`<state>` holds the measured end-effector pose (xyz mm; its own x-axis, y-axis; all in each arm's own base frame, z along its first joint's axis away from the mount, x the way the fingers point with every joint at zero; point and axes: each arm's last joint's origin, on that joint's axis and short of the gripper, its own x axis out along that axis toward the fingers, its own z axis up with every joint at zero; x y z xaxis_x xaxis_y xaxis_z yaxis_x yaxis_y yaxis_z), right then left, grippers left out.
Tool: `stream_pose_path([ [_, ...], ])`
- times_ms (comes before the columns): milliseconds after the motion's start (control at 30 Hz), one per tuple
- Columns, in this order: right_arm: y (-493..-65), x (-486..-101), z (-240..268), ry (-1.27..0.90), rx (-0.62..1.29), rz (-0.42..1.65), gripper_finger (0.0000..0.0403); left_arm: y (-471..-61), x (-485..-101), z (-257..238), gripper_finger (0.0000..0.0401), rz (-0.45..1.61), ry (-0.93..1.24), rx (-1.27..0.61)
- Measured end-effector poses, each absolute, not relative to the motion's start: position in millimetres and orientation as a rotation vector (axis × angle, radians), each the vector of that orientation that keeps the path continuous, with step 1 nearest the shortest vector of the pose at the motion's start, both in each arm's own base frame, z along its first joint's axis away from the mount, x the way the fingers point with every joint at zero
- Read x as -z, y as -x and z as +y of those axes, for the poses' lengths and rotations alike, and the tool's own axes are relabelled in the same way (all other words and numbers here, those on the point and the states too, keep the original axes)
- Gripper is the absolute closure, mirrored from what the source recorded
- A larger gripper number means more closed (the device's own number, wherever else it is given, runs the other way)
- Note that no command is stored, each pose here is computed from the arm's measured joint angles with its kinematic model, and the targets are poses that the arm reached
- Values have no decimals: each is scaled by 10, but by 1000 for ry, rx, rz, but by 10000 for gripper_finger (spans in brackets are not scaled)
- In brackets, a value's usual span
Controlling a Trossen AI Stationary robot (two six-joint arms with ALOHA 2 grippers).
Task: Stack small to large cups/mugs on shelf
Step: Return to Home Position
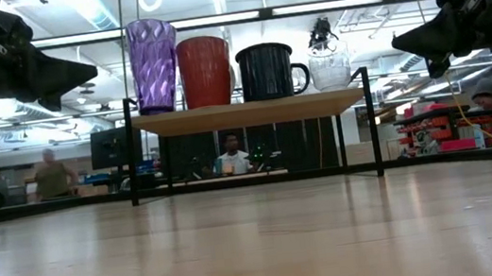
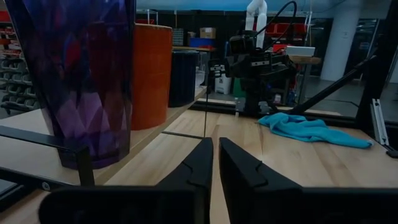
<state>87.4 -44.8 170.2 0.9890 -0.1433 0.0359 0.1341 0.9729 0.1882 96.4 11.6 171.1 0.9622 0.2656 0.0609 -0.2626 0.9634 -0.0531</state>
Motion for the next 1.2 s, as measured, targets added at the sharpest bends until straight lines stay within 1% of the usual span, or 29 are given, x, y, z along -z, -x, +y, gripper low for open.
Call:
stream_pose_path([
  [367,-874,-1702,-448,-187,140,-49,385,-964,-1712,116,378,-68,45,-268],
  [700,-874,-1702,-448,-186,140,-49,385,-964,-1712,116,365,-68,45,-268],
  [1033,-874,-1702,-448,-186,140,-49,385,-964,-1712,116,378,-68,45,-268],
  [1200,-874,-1702,-448,-187,140,-49,385,-964,-1712,116,372,-68,45,-268],
])
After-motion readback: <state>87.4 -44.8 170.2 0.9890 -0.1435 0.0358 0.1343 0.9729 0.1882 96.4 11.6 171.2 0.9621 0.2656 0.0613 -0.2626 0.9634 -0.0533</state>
